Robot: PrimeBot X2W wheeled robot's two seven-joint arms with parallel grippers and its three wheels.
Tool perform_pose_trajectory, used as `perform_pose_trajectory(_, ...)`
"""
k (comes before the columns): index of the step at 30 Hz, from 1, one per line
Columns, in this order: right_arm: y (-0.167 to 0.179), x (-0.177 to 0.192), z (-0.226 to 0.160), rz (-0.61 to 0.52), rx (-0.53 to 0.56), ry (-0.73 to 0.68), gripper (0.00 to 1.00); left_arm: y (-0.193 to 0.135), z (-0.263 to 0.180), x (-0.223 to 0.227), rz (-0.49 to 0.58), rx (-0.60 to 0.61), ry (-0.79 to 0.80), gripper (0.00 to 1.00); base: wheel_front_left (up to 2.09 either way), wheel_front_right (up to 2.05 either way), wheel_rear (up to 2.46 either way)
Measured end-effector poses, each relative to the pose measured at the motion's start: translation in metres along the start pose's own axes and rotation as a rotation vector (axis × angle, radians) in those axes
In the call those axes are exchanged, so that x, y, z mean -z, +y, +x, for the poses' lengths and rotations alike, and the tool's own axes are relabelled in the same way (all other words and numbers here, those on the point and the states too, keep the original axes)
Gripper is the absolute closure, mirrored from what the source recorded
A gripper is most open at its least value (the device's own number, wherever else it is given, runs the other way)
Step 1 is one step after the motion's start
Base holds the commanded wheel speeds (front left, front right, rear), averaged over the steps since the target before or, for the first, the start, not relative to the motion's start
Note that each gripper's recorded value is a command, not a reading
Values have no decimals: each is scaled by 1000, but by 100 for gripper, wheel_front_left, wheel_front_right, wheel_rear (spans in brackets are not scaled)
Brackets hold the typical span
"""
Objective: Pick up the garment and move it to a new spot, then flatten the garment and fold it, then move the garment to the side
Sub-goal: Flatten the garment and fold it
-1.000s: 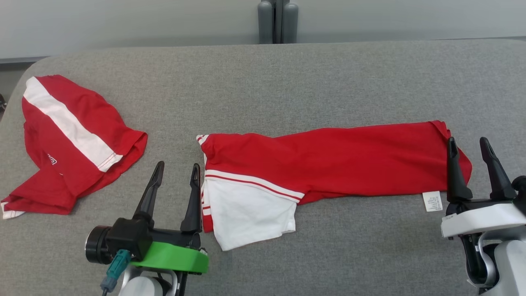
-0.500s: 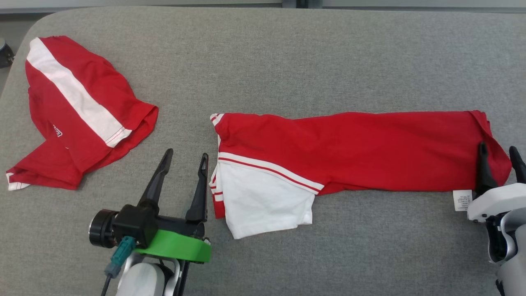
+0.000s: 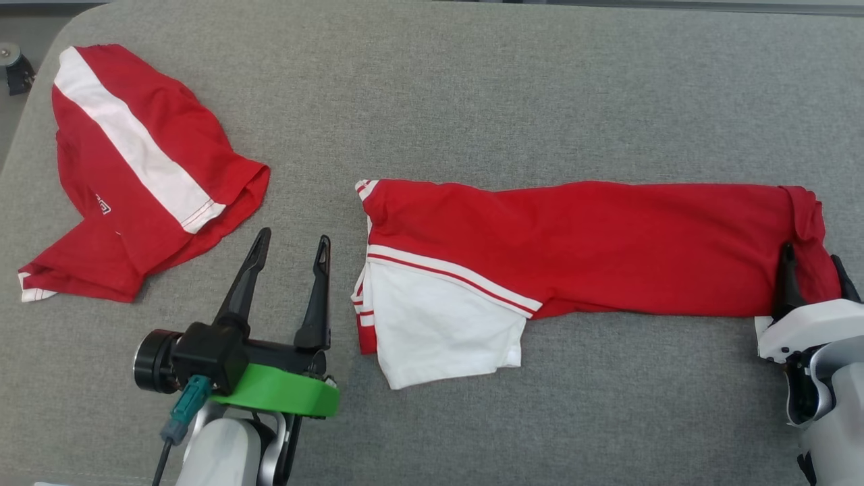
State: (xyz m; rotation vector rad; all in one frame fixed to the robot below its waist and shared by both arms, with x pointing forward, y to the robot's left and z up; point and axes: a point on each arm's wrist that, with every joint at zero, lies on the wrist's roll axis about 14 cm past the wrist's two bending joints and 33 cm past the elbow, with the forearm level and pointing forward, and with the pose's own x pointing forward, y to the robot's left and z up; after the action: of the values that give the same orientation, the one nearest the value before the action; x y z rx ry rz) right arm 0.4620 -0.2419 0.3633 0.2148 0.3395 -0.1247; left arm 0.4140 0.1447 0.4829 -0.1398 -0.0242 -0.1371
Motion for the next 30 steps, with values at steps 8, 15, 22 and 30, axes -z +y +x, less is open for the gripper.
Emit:
perform_pose_trajectory(8, -12, -4, -6, 25, 23, -2, 100, -7, 2, -3, -2, 21, -10, 0, 0, 0, 0)
perform_pose_trajectory(15, -98, -33, -32, 11, 232, -67, 100, -16, 2, -9, -10, 45, -28, 0, 0, 0, 0)
perform_pose_trajectory(22, -121, -47, -52, -23, 298, -110, 100, -22, -2, -17, -25, 52, -48, 0, 0, 0, 0)
perform_pose_trajectory(30, -58, -84, -44, -44, 126, -239, 100, -24, -7, -29, -50, 43, -79, 0, 0, 0, 0)
